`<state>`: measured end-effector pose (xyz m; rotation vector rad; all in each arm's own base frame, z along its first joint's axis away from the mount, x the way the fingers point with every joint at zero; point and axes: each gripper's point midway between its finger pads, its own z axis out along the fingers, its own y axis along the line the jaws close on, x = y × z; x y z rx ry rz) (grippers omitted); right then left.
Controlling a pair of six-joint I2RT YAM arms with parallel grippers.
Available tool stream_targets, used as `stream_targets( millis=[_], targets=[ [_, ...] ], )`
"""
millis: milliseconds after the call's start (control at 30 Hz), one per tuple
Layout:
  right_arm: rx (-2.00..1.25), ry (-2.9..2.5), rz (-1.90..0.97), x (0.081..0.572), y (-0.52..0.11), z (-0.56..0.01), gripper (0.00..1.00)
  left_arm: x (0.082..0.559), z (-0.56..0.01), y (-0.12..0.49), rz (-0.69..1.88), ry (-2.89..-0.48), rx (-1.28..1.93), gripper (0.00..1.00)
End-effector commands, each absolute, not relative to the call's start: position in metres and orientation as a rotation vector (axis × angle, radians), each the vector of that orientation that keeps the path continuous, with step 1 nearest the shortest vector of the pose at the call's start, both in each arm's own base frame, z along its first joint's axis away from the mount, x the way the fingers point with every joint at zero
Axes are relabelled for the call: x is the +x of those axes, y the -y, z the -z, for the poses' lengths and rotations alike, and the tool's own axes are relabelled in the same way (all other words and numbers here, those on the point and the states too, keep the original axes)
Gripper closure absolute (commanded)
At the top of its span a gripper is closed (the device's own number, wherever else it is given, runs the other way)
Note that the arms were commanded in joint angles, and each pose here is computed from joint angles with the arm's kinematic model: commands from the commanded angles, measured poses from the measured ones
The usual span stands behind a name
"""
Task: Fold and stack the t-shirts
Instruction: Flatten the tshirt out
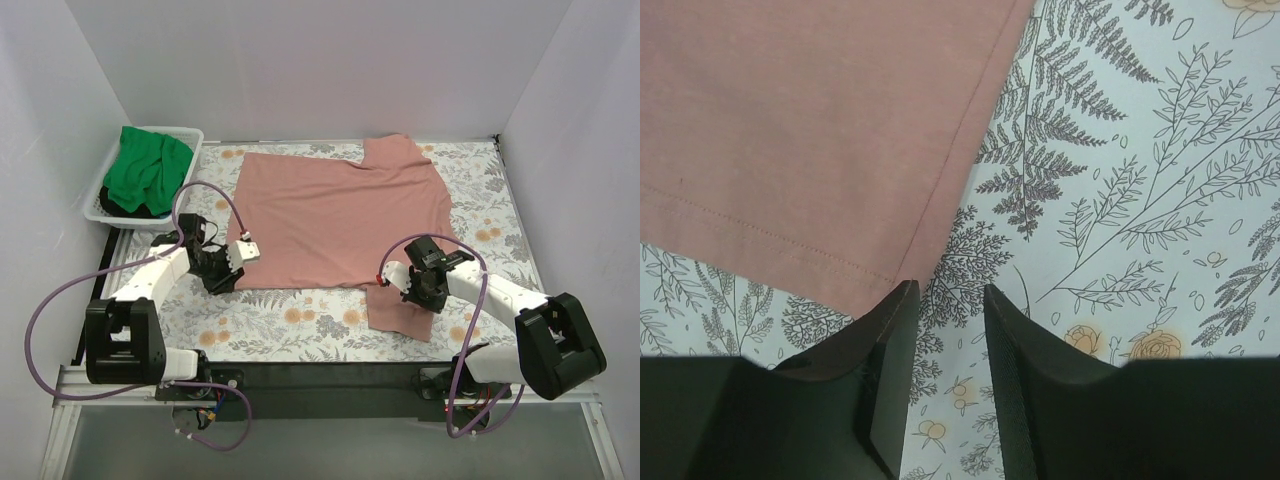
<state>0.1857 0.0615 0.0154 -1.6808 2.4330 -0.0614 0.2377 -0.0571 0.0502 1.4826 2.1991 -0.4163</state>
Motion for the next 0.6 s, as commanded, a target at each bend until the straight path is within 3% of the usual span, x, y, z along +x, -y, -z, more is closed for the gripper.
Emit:
stream_targets(
  millis=[0, 567],
  targets=[
    [-1.66, -2.43, 0.049, 0.188, -0.065, -0.025, 0.99, 0.242, -0.051, 0.057, 0.393, -2.107, 1.587, 0.68],
    [-1.623, -2.404, 0.041, 0.195, -0.068, -0.043, 0.99, 0.238, -0.021, 0.043, 0.28, -2.09, 1.669, 0.7]
  ],
)
